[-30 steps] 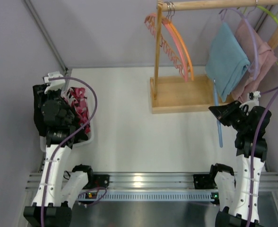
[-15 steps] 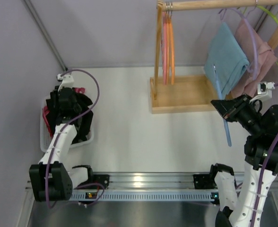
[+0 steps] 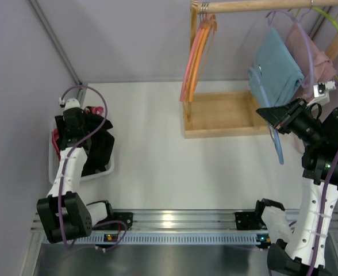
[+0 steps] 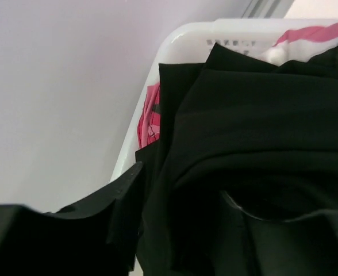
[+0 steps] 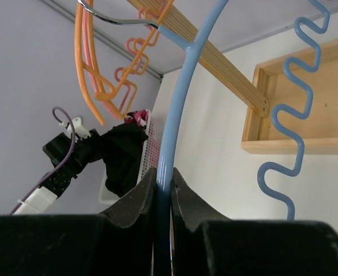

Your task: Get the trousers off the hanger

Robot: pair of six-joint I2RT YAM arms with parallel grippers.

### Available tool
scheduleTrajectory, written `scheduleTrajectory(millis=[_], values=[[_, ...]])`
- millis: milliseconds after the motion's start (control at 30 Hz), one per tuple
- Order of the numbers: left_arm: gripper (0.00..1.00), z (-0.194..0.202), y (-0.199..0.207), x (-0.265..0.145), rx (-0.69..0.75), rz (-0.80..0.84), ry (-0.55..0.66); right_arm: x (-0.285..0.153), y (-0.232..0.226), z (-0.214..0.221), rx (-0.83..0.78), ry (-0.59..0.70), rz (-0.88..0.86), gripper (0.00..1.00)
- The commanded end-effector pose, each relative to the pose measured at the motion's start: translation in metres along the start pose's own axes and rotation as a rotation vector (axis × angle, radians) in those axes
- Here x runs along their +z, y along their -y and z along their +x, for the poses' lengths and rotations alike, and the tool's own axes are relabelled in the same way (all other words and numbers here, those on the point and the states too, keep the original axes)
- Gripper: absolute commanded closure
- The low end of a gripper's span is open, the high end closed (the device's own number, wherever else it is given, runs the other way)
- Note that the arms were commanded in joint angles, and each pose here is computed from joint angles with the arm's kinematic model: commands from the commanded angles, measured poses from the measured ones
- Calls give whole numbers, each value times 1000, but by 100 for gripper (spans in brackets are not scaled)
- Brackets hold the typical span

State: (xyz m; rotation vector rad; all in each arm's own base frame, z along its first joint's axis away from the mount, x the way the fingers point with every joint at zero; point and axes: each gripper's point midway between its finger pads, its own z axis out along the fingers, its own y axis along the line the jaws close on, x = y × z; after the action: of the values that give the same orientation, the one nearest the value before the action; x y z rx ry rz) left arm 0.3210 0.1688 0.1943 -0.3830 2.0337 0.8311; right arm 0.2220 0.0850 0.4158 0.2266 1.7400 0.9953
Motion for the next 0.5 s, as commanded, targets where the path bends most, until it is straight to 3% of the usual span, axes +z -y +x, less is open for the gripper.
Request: scheduleTrajectory(millis=[0, 67, 200, 300, 467], values=[[45, -23, -7, -20, -79, 50, 41, 1, -30, -27, -87, 63, -109, 100], [30, -30, -5, -27, -112, 84, 46, 3, -38, -34, -96, 72, -137, 100], [2, -67, 5, -69, -209, 289, 203, 16, -39, -44, -58, 80, -163, 100], [2, -90, 6, -92, -259, 372, 286, 27, -41, -54, -32, 110, -177, 100], [2, -117, -14, -106, -290, 338, 348, 46, -50, -74, -31, 161, -148, 100]])
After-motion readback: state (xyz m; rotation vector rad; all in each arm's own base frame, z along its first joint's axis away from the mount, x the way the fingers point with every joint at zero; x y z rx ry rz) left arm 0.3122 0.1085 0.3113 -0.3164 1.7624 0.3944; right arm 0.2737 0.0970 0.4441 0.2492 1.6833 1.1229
